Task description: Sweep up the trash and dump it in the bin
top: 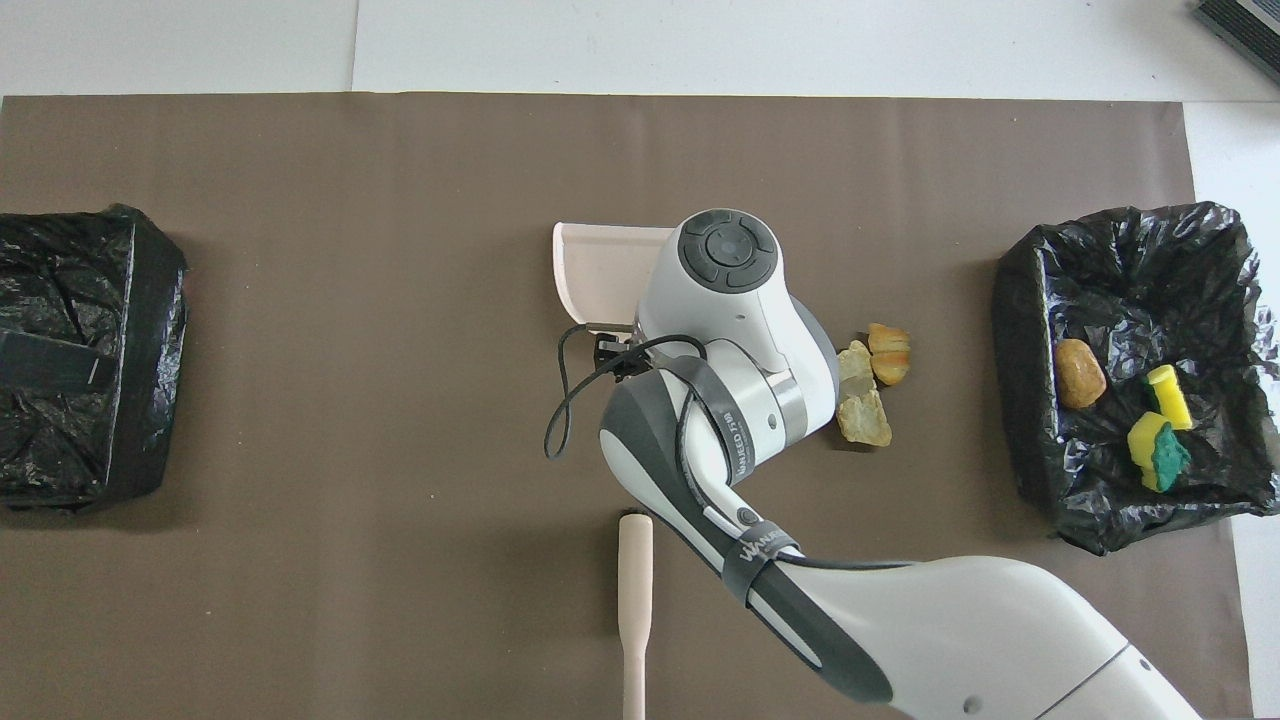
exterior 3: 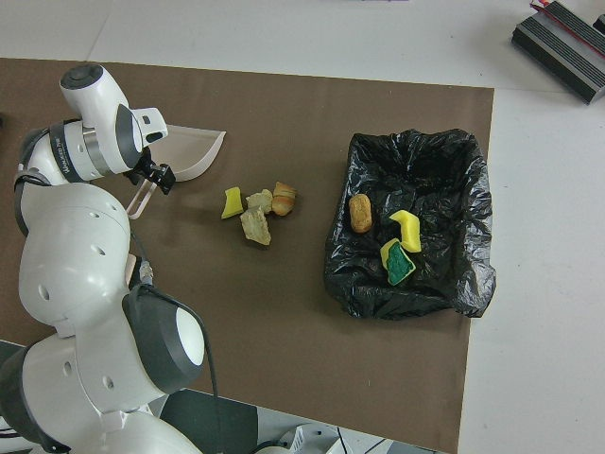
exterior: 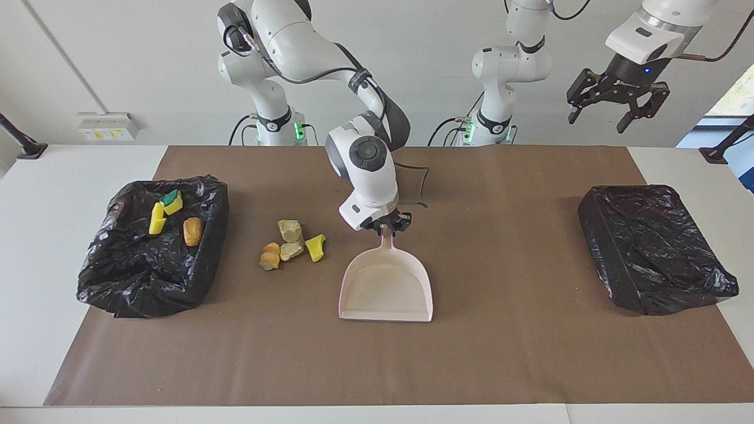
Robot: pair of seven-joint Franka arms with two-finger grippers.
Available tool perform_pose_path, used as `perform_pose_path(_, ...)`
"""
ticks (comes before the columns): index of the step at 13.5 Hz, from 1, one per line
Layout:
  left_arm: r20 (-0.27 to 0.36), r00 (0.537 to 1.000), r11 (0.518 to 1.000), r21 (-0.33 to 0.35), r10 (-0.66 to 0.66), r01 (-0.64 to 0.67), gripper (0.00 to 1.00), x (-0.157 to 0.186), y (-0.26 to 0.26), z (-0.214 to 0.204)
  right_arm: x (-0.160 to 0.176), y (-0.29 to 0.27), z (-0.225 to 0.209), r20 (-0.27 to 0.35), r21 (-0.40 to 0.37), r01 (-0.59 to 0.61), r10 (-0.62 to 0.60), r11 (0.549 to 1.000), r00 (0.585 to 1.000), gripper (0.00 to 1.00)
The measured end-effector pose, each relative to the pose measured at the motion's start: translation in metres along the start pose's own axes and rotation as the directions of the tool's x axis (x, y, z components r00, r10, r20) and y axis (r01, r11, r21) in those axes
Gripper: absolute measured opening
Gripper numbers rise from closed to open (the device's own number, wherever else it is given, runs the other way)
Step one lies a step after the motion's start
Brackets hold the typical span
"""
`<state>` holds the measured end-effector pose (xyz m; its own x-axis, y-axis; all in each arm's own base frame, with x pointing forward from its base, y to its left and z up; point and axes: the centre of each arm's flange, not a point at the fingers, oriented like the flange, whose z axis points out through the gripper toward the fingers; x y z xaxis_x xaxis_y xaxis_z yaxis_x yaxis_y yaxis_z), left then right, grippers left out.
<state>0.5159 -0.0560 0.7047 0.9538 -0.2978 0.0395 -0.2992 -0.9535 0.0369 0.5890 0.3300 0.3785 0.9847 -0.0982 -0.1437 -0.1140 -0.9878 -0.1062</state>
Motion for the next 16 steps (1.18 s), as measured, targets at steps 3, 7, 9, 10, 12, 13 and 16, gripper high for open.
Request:
perform_pose_path(3, -0.032, 0.999, 1.000, 0.006, 0.020, -0.020, 1.00, 0.011, 0.009, 0.012, -0.021, 0.022, -0.054, 0.053, -0.035, 0.047, -0.045, 0.998, 0.998, 1.00)
perform_pose_path(7, -0.065, 0.993, 0.995, 0.007, 0.096, -0.096, 1.00, 0.043, 0.054, 0.070, -0.068, 0.039, -0.106, 0.161, -0.101, 0.092, -0.075, 0.991, 0.984, 1.00)
perform_pose_path(9, -0.066, 0.993, 0.995, 0.000, 0.098, -0.098, 1.00, 0.061, 0.088, 0.108, -0.091, 0.042, -0.108, 0.208, -0.130, 0.111, -0.082, 0.985, 0.975, 1.00)
perform_pose_path(10, -0.071, 0.993, 0.995, -0.004, 0.096, -0.097, 1.00, 0.070, 0.106, 0.126, -0.106, 0.039, -0.099, 0.226, -0.137, 0.126, -0.093, 0.983, 0.970, 1.00)
perform_pose_path(12, -0.081, 0.993, 0.996, -0.014, 0.084, -0.085, 1.00, 0.084, 0.145, 0.160, -0.146, 0.030, -0.068, 0.239, -0.118, 0.148, -0.116, 0.982, 0.964, 1.00)
perform_pose_path(13, -0.085, 0.994, 0.997, -0.020, 0.074, -0.076, 1.00, 0.089, 0.164, 0.175, -0.168, 0.030, -0.049, 0.235, -0.089, 0.139, -0.115, 0.986, 0.965, 1.00)
perform_pose_path(16, -0.092, 0.995, 0.998, -0.039, 0.035, -0.038, 1.00, 0.102, 0.223, 0.225, -0.232, 0.046, -0.010, 0.252, -0.040, 0.081, -0.068, 0.996, 0.965, 1.00)
